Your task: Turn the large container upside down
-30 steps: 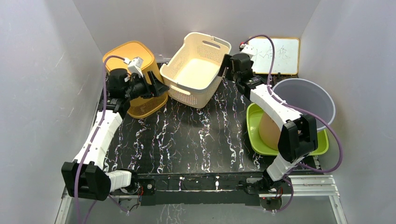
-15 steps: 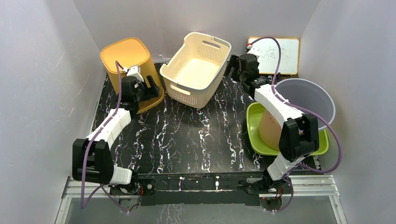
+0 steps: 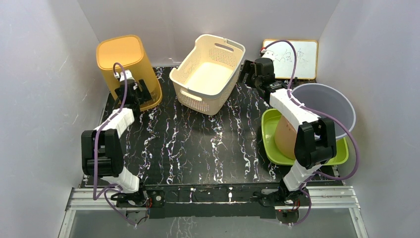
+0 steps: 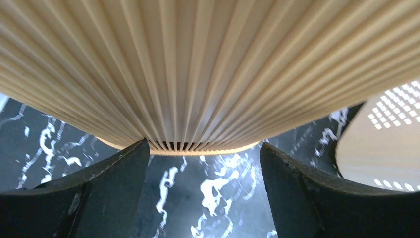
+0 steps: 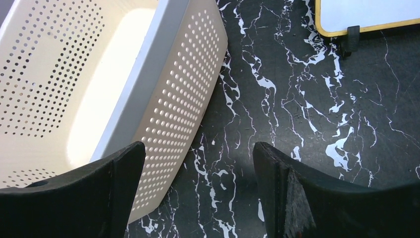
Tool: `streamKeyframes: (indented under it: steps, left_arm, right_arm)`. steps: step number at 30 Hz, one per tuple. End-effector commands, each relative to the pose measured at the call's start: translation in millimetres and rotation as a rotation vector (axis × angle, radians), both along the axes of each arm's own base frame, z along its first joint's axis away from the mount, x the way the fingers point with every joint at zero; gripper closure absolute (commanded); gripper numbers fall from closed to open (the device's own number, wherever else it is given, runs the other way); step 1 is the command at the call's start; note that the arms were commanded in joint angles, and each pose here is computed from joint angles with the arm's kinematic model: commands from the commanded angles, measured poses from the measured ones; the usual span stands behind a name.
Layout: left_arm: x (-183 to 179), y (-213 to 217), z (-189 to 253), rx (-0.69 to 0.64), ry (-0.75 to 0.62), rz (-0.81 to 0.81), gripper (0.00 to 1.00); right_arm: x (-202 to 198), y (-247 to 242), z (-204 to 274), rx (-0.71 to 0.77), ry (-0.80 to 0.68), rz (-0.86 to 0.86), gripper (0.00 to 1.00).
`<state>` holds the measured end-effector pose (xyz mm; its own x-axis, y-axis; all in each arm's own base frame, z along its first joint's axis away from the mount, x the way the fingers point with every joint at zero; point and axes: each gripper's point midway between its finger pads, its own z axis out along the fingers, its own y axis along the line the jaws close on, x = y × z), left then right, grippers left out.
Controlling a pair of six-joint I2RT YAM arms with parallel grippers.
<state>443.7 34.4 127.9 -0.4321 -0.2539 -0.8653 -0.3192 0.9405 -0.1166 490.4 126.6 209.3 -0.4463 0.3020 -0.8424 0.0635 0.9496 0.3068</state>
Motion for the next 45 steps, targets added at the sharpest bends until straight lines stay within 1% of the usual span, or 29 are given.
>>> streamKeyframes:
  steps: [1,8,11,15,19,25,27,29,32,37,39,42,45]
  left_arm:
    - [27.4,32.9,33.0,0.072,-0.089,0.029,0.19]
    - [43.2,62.7,40.6,0.104,-0.09,0.045,0.17]
    - [46.4,60.2,42.0,0.106,-0.077,0.005,0.16]
    - [41.6,49.6,40.6,0.065,-0.026,-0.038,0.15]
    - [24.7,38.5,46.6,-0.006,0.029,-0.049,0.13]
    - [-20.3,-3.7,85.7,-0.128,-0.048,-0.169,0.14]
    - [-34.6,-23.5,94.3,-0.18,-0.071,-0.239,0.15]
    - [-48.2,-45.2,91.6,-0.236,-0.051,-0.31,0.16]
    - [-65.1,-59.7,84.8,-0.262,-0.011,-0.351,0.16]
    - [-84.9,-58.6,80.6,-0.254,0.063,-0.342,0.16]
    - [-89.4,-63.1,83.0,-0.276,0.084,-0.359,0.16]
    - [-94.7,-66.5,85.4,-0.307,0.099,-0.353,0.16]
    - [-98.9,-62.8,82.1,-0.312,0.113,-0.314,0.16]
  right_arm:
    - [10.8,-0.7,19.8,0.008,-0.074,0.012,0.21]
    - [10.2,-2.5,21.7,-0.001,-0.077,0.017,0.21]
    - [10.1,-4.8,20.8,-0.013,-0.073,0.015,0.2]
    - [9.4,-7.5,21.7,-0.028,-0.066,0.009,0.19]
    - [6.0,-5.0,24.4,-0.026,-0.063,0.028,0.18]
    - [-1.2,-5.7,30.6,-0.022,-0.066,0.032,0.18]
    - [-1.2,-1.8,36.2,-0.014,-0.076,0.052,0.16]
    - [0.0,5.2,45.9,-0.01,-0.094,0.081,0.15]
    - [0.0,19.5,68.0,-0.039,-0.134,0.116,0.17]
    - [-9.2,59.4,97.2,-0.109,-0.178,0.262,0.18]
    - [-15.2,78.7,108.5,-0.129,-0.202,0.342,0.18]
    - [-26.7,113.2,117.0,-0.133,-0.23,0.508,0.19]
    - [-39.2,150.0,114.4,-0.126,-0.233,0.691,0.21]
